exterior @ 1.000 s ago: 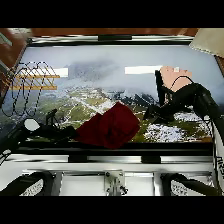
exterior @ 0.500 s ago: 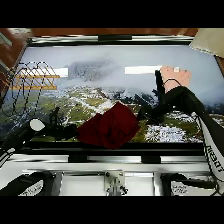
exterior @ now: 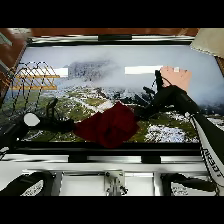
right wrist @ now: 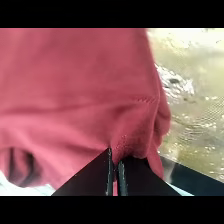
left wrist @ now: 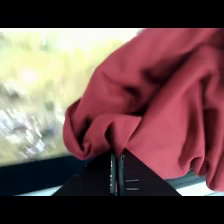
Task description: Fold the shirts.
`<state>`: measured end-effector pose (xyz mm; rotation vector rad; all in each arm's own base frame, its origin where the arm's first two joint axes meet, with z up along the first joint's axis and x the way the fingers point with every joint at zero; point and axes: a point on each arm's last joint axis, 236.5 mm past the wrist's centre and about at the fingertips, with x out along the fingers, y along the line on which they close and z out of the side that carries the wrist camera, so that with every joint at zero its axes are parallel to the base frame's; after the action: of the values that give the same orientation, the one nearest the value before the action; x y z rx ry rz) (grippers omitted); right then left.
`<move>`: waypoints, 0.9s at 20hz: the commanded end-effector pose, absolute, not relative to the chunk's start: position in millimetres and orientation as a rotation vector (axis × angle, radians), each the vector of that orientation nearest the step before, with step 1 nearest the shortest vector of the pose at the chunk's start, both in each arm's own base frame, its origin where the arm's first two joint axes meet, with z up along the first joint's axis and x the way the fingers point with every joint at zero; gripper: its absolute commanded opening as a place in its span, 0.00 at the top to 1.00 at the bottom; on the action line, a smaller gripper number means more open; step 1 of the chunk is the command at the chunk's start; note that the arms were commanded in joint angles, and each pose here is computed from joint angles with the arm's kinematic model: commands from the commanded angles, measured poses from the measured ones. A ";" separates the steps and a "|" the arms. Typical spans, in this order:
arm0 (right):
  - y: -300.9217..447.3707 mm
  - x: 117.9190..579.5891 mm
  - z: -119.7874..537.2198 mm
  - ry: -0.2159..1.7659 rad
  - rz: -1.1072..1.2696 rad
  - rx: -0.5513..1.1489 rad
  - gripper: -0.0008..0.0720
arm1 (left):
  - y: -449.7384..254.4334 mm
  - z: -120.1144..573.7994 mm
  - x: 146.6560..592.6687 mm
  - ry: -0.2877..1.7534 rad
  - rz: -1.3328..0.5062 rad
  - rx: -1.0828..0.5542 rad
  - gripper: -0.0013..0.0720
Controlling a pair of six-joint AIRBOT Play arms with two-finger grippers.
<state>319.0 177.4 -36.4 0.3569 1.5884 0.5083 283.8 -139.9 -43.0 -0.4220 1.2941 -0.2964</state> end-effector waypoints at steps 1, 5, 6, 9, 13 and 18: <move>171.5 340.1 32.2 1.393 0.594 0.246 0.89 | -109.4 43.3 324.8 1.070 -0.285 -0.182 0.94; 158.3 376.7 240.0 0.762 0.598 0.130 0.89 | -94.3 300.6 344.3 0.455 -0.297 -0.099 0.94; 151.4 372.6 299.9 0.578 0.572 0.104 0.89 | -91.3 367.4 326.9 0.300 -0.305 -0.117 0.94; 124.1 314.0 463.7 0.062 0.492 0.074 0.89 | -75.9 525.8 238.6 -0.107 -0.325 -0.136 0.94; 94.6 230.8 534.3 -0.178 0.412 0.077 0.89 | -64.5 577.1 170.1 -0.274 -0.331 -0.130 0.94; 92.9 216.9 511.5 -0.080 0.407 0.061 0.89 | -61.7 492.5 200.4 0.059 -0.281 -0.065 0.94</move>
<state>229.4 101.2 515.1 0.0781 -0.0985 0.4388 196.3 -67.8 530.6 -0.1011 -0.0931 -0.3159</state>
